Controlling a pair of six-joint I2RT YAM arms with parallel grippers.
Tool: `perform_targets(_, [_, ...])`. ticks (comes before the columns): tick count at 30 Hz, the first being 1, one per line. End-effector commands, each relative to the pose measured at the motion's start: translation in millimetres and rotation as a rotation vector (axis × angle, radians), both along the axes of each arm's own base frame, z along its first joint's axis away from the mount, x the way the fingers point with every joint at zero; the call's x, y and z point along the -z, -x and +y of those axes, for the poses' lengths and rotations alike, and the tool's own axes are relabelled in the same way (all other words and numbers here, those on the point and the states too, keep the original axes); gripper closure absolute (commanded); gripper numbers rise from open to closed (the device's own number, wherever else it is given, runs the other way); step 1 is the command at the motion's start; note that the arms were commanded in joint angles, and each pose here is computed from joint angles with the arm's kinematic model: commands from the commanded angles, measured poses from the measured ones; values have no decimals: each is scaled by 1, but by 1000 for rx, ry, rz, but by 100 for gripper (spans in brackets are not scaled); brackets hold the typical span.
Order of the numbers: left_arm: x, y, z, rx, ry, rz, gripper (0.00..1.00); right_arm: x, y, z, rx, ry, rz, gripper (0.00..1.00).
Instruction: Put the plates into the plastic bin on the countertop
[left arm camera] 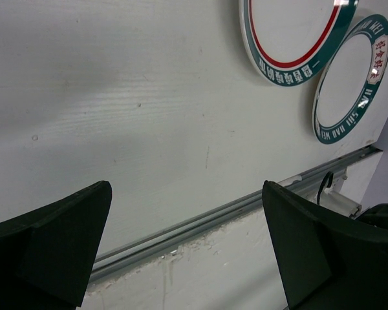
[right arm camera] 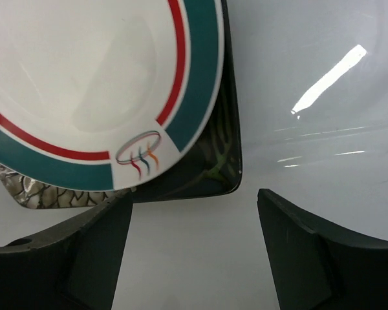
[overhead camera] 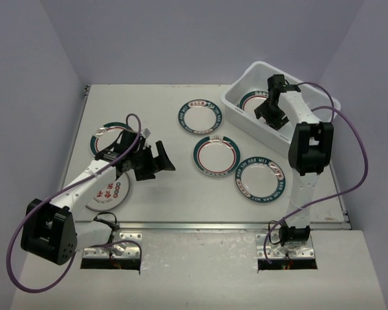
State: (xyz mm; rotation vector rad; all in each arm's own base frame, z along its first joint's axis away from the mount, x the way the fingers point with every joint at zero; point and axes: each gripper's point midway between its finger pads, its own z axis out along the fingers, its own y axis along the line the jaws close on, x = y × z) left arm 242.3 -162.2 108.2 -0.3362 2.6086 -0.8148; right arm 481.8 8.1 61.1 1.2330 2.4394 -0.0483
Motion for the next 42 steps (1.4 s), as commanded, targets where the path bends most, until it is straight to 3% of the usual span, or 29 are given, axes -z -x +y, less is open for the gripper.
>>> perform_targets(1, [-6, -16, -5, 37, 6, -47, 0, -36, 18, 4, -8, -13, 33, 17])
perform_targets(4, [2, -19, -7, 41, 4, -31, 0, -68, 6, 11, -57, -42, -55, 7])
perform_targets(12, [-3, -56, -37, 45, 156, -111, 0, -195, -6, 55, -357, -125, -384, 1])
perform_targets(15, [7, -76, -49, 53, 188, -104, 0, -260, 31, 106, -692, -276, -622, 1])
perform_targets(17, [25, -84, -55, 68, 189, -79, 0, -252, 60, 130, -818, -408, -651, 1])
perform_targets(20, [42, -98, -63, 87, 199, -75, 0, -262, 109, 158, -941, -615, -718, 1])
perform_targets(23, [58, -107, -72, 102, 211, -51, 2, -261, 142, 167, -990, -716, -739, 1])
perform_targets(28, [76, -122, -90, 116, 235, -21, 18, -251, 172, 167, -1029, -718, -747, 1])
perform_targets(32, [91, -131, -103, 109, 234, 15, 37, -252, 185, 167, -1051, -725, -748, 1])
perform_targets(35, [103, -134, -110, 126, 243, 40, 56, -258, 190, 167, -1067, -721, -765, 1])
perform_targets(42, [119, -135, -117, 156, 255, 77, 71, -258, 190, 161, -1066, -718, -768, 1])
